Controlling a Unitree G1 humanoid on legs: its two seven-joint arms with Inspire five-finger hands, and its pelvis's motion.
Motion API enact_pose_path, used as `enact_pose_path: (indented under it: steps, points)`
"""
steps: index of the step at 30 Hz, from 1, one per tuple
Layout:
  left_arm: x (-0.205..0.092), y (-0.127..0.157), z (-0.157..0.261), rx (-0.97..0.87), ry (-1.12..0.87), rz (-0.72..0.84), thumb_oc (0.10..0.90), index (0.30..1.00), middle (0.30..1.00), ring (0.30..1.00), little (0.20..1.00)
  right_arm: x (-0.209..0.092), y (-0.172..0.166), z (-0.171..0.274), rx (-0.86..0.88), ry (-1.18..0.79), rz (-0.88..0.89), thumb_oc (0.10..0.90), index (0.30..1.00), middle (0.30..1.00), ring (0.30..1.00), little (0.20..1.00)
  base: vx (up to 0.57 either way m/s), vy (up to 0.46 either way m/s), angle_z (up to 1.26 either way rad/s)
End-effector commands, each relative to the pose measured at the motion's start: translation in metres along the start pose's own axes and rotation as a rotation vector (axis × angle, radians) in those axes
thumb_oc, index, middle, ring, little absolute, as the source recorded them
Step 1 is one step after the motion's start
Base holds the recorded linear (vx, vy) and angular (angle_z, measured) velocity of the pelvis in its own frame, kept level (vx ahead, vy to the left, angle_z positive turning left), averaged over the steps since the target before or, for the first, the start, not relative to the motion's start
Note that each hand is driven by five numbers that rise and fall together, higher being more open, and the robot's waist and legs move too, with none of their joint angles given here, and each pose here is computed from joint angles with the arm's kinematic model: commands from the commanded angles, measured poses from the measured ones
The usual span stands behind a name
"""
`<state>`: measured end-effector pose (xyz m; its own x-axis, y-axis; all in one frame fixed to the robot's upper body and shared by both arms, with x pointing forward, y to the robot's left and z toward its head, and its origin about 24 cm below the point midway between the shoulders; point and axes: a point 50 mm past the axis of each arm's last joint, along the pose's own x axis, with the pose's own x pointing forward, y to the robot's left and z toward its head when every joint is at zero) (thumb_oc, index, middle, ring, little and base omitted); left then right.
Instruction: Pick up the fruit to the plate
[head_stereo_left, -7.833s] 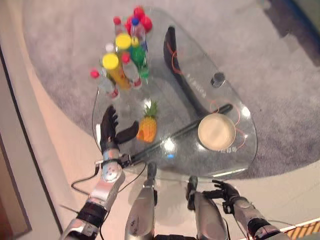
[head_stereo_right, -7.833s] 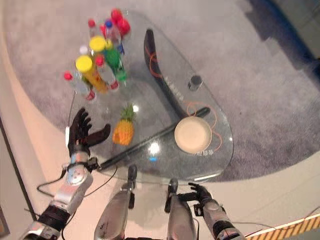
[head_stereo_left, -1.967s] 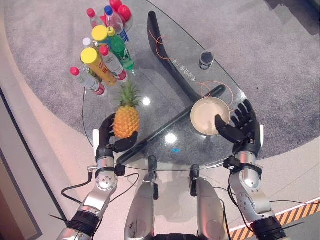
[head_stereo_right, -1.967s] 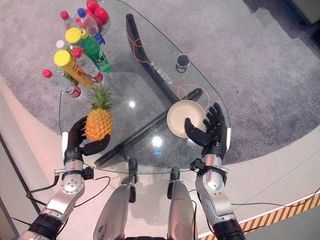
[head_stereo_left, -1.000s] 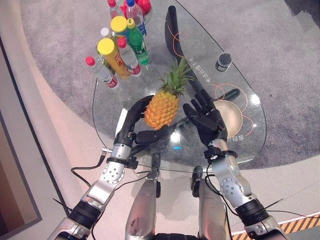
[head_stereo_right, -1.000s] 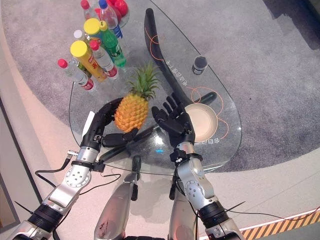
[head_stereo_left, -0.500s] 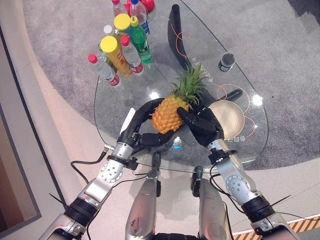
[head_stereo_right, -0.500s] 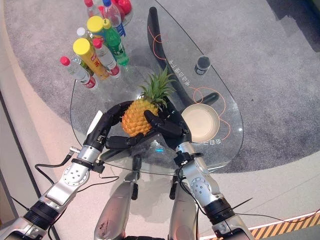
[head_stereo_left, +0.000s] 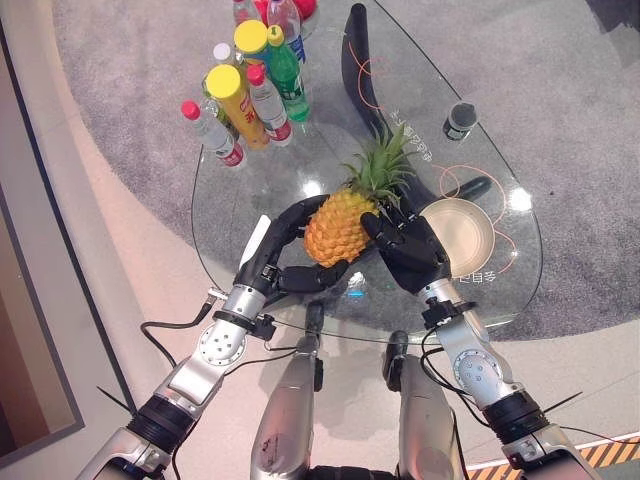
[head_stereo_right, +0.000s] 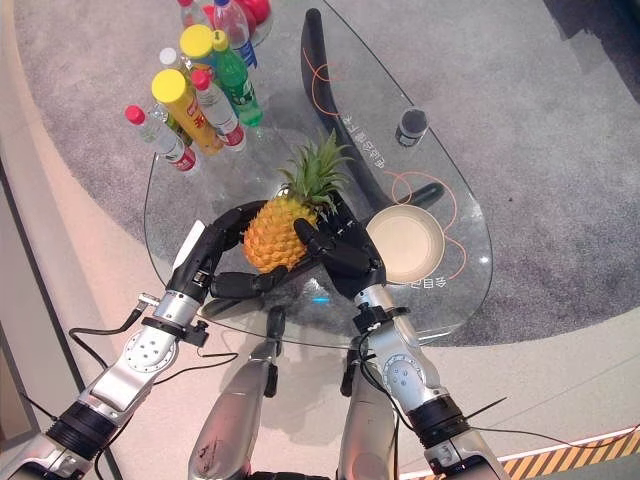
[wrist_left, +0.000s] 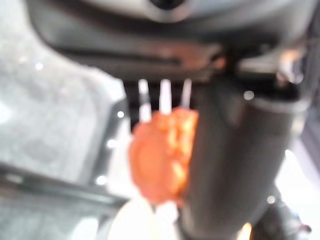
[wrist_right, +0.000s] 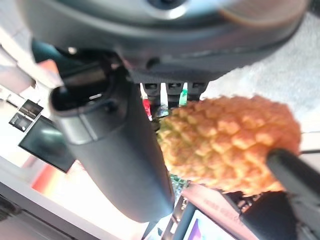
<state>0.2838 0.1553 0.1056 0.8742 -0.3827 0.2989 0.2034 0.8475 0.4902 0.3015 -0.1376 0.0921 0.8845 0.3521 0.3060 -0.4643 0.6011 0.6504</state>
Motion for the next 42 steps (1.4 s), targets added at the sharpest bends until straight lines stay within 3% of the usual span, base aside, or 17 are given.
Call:
enact_pose_path:
  steps: [1,11,29,30,31,42]
  points:
    - [0.018,-0.001,0.06,0.06,-0.325,-0.104,0.1,0.3,0.3,0.3,0.2,0.035,0.059,0.029,0.014,-0.149,0.367,0.8,0.9,0.9,0.9,0.9,0.0,0.0,0.0]
    - [0.021,-0.008,0.054,0.15,-0.277,-0.304,0.1,0.3,0.3,0.3,0.2,0.037,0.043,0.036,0.028,-0.159,0.315,0.8,0.9,0.9,0.9,0.9,0.01,0.015,-0.01]
    - [0.023,-0.007,0.042,0.138,-0.208,-0.29,0.1,0.3,0.3,0.3,0.2,0.037,0.03,0.046,0.079,-0.255,0.26,0.8,0.9,0.9,0.9,0.9,0.0,0.002,-0.01]
    - [0.023,-0.008,0.041,0.136,-0.206,-0.289,0.1,0.3,0.3,0.3,0.2,0.037,0.03,0.046,0.079,-0.258,0.259,0.613,0.74,0.74,0.74,0.713,0.0,0.0,0.0]
    - [0.023,-0.009,0.04,0.133,-0.202,-0.285,0.1,0.3,0.3,0.3,0.2,0.037,0.03,0.046,0.086,-0.269,0.263,0.1,0.3,0.3,0.3,0.2,0.0,0.0,0.0]
    - [0.022,-0.01,0.037,0.118,-0.191,-0.255,0.1,0.3,0.3,0.3,0.2,0.036,0.035,0.049,0.087,-0.326,0.285,0.1,0.3,0.3,0.3,0.2,0.0,0.0,0.0]
